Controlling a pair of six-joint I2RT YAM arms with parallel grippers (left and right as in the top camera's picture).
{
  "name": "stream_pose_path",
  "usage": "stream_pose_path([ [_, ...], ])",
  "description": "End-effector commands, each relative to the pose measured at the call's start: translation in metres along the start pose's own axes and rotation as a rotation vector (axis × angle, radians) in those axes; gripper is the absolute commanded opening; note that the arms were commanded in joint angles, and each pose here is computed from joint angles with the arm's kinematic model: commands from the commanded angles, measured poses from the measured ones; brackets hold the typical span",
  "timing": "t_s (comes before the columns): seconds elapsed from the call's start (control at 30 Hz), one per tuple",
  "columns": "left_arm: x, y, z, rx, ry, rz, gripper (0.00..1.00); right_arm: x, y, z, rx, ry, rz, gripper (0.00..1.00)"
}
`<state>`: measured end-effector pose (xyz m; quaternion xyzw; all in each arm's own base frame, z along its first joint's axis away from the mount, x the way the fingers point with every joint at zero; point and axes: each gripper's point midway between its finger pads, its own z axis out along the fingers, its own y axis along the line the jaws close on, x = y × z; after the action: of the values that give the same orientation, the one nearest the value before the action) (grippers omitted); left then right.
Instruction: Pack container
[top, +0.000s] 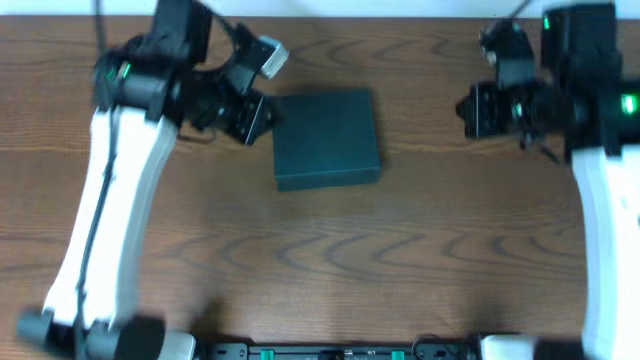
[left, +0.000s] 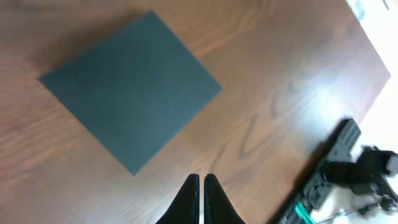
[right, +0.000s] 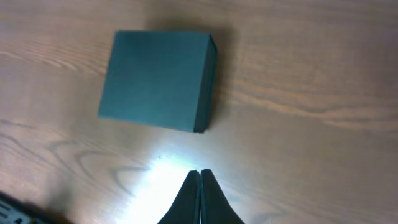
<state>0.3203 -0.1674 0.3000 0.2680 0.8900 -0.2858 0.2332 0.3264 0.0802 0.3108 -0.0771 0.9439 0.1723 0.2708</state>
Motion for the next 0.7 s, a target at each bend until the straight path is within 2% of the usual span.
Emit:
stream_pose_path([
  [0.0,0.034,-0.003,0.004,-0.052,0.024,-0.102,0.06,0.044,0.017,-0.001,-0.092,0.007,-0.028,0.02],
  [0.1,0.078,-0.017,0.017,-0.116,0.044,-0.153,0.06,0.096,0.025,0.001,-0.149,-0.022,-0.042,0.01],
  [0.23,0.107,-0.037,0.031,-0.181,0.032,-0.182,0.06,0.142,0.024,0.004,-0.149,-0.069,-0.058,0.02],
  [0.27,0.107,-0.036,0.031,-0.203,0.024,-0.188,0.06,0.147,0.024,0.004,-0.149,-0.073,-0.059,0.17],
  [0.3,0.106,-0.032,0.030,-0.237,0.013,-0.210,0.13,0.152,0.023,0.004,-0.147,-0.071,-0.059,0.50],
  [0.33,0.105,-0.027,0.029,-0.270,-0.001,-0.246,0.96,0.158,0.022,0.004,-0.140,-0.058,-0.053,0.99],
  [0.67,0.105,-0.023,0.028,-0.291,-0.004,-0.265,0.96,0.162,0.021,0.004,-0.138,-0.041,-0.046,0.99],
])
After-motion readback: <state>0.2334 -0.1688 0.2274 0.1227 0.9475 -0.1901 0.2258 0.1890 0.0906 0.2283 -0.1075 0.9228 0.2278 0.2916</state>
